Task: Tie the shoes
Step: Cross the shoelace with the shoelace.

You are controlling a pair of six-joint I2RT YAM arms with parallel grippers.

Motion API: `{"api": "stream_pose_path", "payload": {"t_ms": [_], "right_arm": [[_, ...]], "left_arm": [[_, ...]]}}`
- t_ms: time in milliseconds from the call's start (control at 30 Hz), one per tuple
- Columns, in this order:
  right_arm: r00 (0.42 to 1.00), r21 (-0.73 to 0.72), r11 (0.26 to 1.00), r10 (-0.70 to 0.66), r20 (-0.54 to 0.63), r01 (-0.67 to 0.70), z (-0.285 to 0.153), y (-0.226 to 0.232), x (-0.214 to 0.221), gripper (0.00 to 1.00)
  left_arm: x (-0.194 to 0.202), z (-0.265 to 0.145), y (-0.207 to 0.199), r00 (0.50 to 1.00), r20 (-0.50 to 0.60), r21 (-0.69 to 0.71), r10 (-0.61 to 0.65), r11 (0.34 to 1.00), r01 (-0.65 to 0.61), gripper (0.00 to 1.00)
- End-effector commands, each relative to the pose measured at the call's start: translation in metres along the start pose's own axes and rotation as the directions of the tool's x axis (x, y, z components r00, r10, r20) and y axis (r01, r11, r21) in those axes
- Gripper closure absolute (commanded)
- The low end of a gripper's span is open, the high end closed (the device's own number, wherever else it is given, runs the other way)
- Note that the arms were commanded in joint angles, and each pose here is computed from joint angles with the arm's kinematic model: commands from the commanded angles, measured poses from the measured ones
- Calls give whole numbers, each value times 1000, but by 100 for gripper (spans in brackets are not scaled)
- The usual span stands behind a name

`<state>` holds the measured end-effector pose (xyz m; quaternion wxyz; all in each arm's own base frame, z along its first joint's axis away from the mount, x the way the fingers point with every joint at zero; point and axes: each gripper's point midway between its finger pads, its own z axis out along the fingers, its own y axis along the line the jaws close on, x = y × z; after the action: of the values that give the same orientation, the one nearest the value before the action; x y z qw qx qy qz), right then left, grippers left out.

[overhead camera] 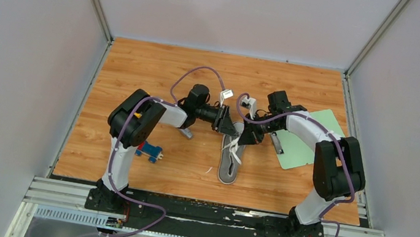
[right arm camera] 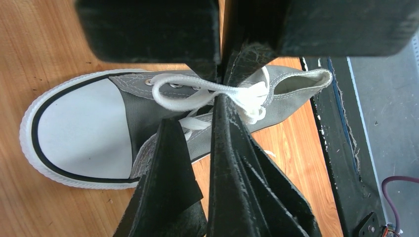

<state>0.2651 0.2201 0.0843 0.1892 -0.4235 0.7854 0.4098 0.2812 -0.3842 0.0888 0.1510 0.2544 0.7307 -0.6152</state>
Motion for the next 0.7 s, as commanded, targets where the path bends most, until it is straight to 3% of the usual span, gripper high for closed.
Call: {"api": "stream_pose_path", "payload": {"t_ms": [0,367,600,667], "right_arm": [[999,-7,999,-37,40,37,-3,6,-11,98],[999,-3,999,-38,39,38,-4,7,-11,98],[999,15,1000,-15,33,14,-4,3,-11,98],[999,23,1000,-9,32,8,-4,2,-11,98]], "left_arm": [[-24,2,-32,998,36,120,59,991,-63,50],[-19,1,-30,1000,-6,106,14,994,-13,40],[-18,-1,-41,998,6,175,60,983,-60,42],[-16,-3,-44,997,4,192,71,979,-70,47]]}}
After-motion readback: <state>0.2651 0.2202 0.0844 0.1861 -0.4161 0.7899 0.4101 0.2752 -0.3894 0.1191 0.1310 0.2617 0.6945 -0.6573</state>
